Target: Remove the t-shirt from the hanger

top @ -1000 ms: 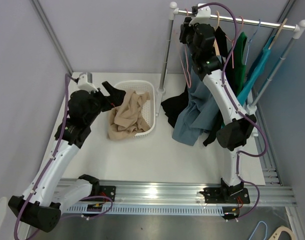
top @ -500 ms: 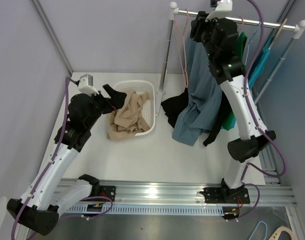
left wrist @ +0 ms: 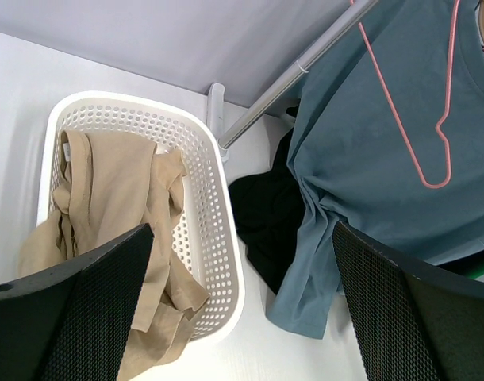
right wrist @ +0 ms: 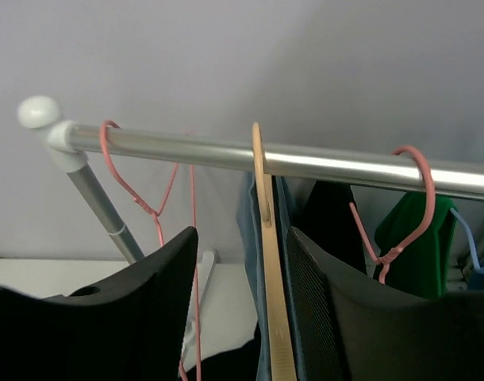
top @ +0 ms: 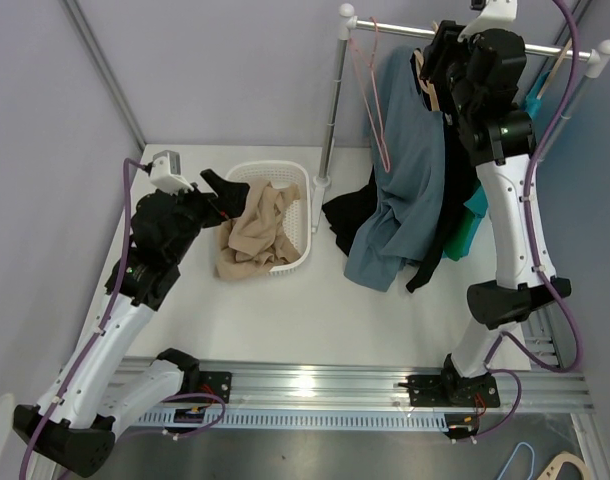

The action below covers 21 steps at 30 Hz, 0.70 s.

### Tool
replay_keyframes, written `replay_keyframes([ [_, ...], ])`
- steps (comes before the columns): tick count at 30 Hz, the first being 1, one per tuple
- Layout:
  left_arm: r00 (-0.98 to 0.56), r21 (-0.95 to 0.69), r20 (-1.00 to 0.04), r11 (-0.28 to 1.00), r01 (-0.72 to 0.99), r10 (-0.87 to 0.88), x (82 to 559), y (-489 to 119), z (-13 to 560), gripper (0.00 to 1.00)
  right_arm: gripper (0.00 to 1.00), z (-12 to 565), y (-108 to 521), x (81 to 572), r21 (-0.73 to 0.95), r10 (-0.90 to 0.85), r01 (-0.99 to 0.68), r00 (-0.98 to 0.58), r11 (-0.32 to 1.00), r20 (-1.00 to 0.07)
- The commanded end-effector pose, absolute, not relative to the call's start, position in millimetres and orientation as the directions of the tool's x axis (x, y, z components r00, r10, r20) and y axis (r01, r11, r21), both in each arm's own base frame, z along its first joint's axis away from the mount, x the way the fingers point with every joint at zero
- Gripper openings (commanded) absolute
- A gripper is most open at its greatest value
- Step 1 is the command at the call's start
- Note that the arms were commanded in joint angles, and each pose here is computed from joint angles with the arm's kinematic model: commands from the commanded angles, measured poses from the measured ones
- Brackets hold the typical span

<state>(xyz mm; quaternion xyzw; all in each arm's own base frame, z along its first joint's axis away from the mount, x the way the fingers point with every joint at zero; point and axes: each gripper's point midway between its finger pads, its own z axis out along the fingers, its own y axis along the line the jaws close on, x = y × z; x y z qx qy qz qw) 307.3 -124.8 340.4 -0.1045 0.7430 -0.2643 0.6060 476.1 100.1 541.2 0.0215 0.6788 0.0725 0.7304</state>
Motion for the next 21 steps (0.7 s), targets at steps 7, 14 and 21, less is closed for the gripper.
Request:
replay_keyframes([
  [7, -0.194, -0.5, -0.863, 0.845, 0.192, -0.466, 308.0, -125.2, 351.3, 0.99, 0.54, 512.1, 96.8, 493.9, 0.137, 0.136, -0.117, -0.016, 0.984, -0.991],
  [14, -0.201, -0.5, -0.862, 0.845, 0.188, -0.465, 310.1, -126.6, 346.1, 1.0, 0.61, 481.5, 90.6, 520.6, 0.157, 0.149, -0.114, -0.081, 0.981, -0.986],
  [21, -0.196, -0.495, -0.865, 0.848, 0.192, -0.461, 310.7, -127.4, 345.3, 1.0, 0.61, 457.4, 92.8, 537.5, 0.172, 0.155, -0.129, -0.132, 0.977, -0.979],
])
